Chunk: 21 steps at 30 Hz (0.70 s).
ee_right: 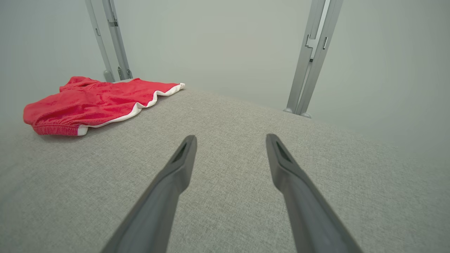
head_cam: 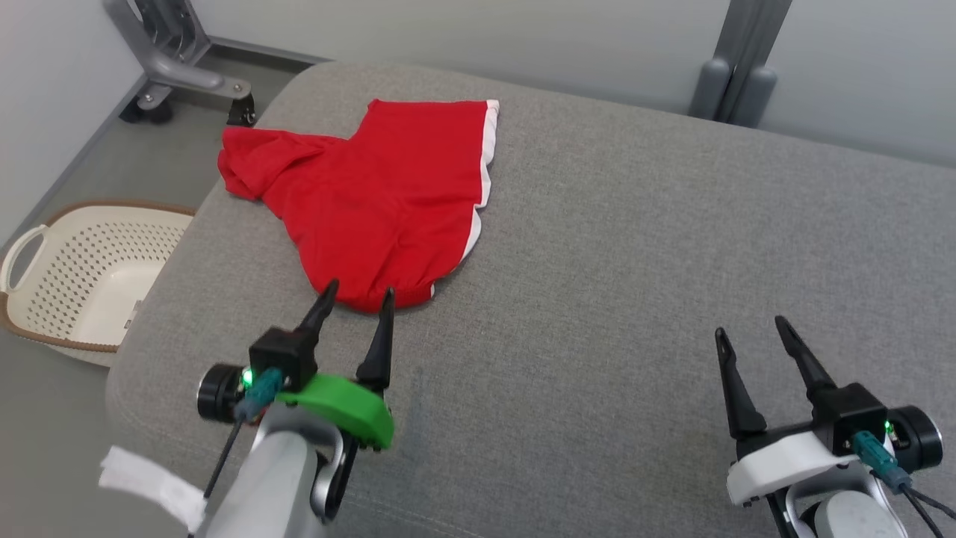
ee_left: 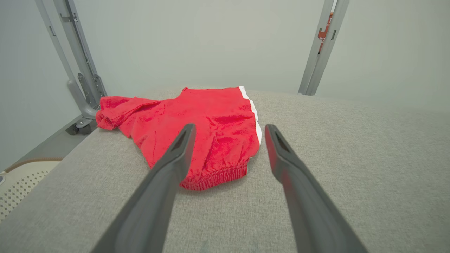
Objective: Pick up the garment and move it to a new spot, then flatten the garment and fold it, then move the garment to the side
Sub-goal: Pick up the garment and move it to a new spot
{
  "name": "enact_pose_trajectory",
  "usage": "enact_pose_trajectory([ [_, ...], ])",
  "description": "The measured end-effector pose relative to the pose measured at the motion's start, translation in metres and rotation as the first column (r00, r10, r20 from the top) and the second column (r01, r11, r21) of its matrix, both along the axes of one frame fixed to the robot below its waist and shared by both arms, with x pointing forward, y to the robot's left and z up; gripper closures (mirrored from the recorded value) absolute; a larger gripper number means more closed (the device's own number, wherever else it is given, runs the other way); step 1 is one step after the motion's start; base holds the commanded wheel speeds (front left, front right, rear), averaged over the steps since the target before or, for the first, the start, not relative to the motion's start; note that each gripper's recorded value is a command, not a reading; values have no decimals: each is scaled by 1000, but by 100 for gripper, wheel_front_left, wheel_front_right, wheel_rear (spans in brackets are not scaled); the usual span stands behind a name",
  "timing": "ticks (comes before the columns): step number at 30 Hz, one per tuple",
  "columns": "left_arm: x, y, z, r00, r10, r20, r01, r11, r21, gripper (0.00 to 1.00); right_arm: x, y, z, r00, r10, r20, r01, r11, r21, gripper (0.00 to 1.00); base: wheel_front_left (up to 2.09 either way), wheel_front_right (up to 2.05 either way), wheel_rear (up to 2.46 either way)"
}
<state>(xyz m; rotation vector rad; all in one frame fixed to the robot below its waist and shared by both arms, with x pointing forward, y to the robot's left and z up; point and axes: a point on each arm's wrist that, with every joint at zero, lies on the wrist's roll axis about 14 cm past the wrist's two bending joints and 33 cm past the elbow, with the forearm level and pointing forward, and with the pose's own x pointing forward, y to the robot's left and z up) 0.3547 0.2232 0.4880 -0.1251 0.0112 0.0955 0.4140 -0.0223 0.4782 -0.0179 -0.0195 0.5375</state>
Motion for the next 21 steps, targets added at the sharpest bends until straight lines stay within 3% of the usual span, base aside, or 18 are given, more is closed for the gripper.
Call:
enact_pose_trajectory([
  [7, 66, 1, -41, 977, -66, -205, 72, 997, 23, 0, 29, -7, -24, 999, -23, -40, 23, 1000, 3, 0, 0, 0, 0],
  [14, 84, -19, -120, 879, -133, -457, 133, 991, -32, 0, 36, -48, -61, 982, -139, -128, 138, 990, -22, 0, 0, 0, 0],
  [15, 85, -24, -129, 862, -147, -485, 148, 988, -36, 9, 35, -54, -65, 978, -158, -138, 155, 987, -27, 0, 0, 0, 0],
  [17, 92, -25, -138, 845, -154, -513, 165, 986, -24, 100, 33, -65, -71, 970, -187, -154, 184, 982, -35, 0, 0, 0, 0],
  [21, 103, -33, -145, 832, -175, -526, 196, 981, -17, 100, 28, -82, -78, 955, -236, -179, 232, 972, -44, 0, 0, 0, 0],
])
